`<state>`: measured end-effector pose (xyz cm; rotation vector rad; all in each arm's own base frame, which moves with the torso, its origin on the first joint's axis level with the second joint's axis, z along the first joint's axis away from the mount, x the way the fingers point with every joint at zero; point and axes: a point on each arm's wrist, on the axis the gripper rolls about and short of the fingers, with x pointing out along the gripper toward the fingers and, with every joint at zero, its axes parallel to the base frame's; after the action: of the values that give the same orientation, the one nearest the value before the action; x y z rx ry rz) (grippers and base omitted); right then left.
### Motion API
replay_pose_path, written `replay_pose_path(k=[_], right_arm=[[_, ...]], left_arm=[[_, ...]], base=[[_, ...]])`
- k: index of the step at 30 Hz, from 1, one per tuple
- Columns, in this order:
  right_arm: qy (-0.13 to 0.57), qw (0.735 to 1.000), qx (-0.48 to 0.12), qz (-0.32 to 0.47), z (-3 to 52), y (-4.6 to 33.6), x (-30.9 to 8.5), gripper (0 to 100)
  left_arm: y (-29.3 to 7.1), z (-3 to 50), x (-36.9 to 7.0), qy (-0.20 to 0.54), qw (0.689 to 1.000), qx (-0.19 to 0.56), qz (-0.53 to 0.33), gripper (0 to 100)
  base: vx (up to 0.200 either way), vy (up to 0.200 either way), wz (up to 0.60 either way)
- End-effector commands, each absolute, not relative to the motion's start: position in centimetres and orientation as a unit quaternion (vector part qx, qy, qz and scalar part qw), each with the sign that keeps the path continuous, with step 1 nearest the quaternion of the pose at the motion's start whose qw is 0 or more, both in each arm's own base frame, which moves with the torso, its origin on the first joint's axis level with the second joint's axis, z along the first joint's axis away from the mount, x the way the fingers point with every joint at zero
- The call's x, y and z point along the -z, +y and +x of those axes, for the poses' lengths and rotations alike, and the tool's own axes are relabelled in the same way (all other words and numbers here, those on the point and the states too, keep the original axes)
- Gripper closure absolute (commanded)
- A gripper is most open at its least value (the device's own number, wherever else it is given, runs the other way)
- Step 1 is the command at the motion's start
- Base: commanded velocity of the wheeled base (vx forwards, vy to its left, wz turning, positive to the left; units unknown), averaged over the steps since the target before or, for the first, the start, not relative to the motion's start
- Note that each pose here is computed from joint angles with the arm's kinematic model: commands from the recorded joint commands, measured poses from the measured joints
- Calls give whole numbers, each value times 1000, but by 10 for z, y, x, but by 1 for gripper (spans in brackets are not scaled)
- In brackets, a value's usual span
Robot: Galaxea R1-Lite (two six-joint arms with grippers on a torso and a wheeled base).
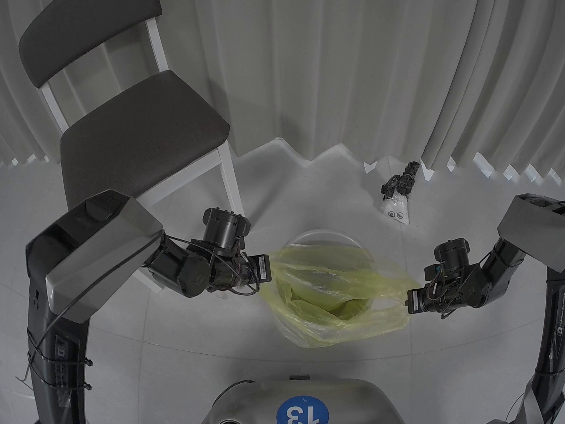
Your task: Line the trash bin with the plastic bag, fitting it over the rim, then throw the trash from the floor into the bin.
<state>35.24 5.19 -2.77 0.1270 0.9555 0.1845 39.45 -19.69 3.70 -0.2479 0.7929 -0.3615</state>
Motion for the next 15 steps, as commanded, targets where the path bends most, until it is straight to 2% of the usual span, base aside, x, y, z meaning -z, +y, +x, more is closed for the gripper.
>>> replay_pose_path(k=[1, 9, 10, 15], right_arm=[[458, 883, -88, 61, 352, 51, 27, 100], [440, 892, -87, 61, 357, 48, 27, 100], [440, 892, -88, 60, 357, 48, 26, 0], [429, 898, -90, 49, 353, 43, 15, 0]], left_arm=[[-194, 392, -49, 362, 906, 179, -128, 100], [-199, 394, -46, 360, 906, 184, -127, 100], [-199, 394, -46, 360, 906, 184, -127, 100], [-202, 393, -47, 357, 906, 188, -126, 100]], base=[[0, 0, 0], [0, 0, 0], [0, 0, 0], [0, 0, 0]])
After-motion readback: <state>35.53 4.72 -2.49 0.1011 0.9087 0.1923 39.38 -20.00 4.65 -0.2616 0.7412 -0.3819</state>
